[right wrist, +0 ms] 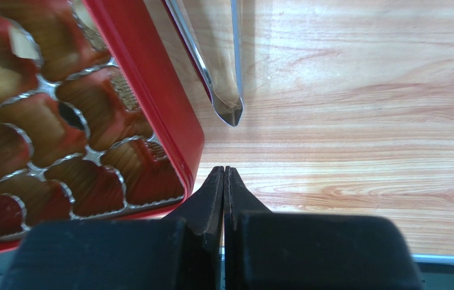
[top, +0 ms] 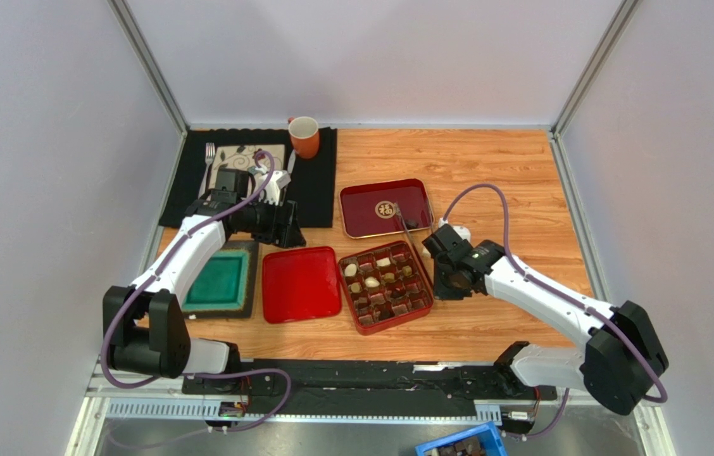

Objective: Pack the chocolate
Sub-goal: Pick up the clamp from the plate, then pick up the fake chocolate from the plate.

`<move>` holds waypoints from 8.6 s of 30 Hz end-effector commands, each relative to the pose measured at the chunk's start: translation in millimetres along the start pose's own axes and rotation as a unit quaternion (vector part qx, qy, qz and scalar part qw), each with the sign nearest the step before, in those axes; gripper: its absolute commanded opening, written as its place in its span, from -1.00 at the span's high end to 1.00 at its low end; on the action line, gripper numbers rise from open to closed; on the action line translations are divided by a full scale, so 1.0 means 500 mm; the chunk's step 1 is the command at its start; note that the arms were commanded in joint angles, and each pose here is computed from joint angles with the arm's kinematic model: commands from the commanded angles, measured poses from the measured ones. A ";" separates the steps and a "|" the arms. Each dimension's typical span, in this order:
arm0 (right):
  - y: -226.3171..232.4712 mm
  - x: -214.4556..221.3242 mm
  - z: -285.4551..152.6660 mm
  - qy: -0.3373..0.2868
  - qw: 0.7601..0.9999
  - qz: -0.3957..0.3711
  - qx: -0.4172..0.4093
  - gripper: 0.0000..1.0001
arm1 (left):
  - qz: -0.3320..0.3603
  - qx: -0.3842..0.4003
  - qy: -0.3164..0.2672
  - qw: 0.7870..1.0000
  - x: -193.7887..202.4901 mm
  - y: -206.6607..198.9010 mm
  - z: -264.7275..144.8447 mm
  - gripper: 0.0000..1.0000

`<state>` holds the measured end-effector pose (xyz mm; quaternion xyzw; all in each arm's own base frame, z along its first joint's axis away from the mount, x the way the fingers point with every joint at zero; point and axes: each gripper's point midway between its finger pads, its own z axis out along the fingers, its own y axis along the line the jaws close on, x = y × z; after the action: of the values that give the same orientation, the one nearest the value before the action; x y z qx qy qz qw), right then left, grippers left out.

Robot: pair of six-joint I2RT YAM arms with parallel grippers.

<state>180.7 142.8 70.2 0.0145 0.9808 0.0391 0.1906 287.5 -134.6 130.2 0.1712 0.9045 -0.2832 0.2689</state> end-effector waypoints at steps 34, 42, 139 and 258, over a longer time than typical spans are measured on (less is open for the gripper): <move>-0.029 -0.255 -0.037 -0.112 0.993 0.027 0.022 -0.70 | 0.030 0.003 -0.034 0.999 -0.049 -0.022 -0.030 -0.67; -0.015 -0.294 0.013 -0.107 0.994 -0.003 0.034 -0.93 | 0.030 0.000 -0.030 0.999 -0.050 -0.022 -0.035 -0.67; 0.207 -0.282 -0.114 -0.169 0.971 -0.097 -0.138 0.14 | 0.034 0.000 -0.040 0.999 -0.061 -0.018 -0.037 -0.66; 0.095 -0.266 0.015 -0.029 0.994 -0.101 -0.029 0.28 | 0.039 0.000 -0.050 0.998 -0.093 -0.025 -0.053 -0.64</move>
<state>298.3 180.8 104.9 -0.0907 0.9746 0.0383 0.2012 302.4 -134.6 165.4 0.1795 0.8944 -0.2780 0.3009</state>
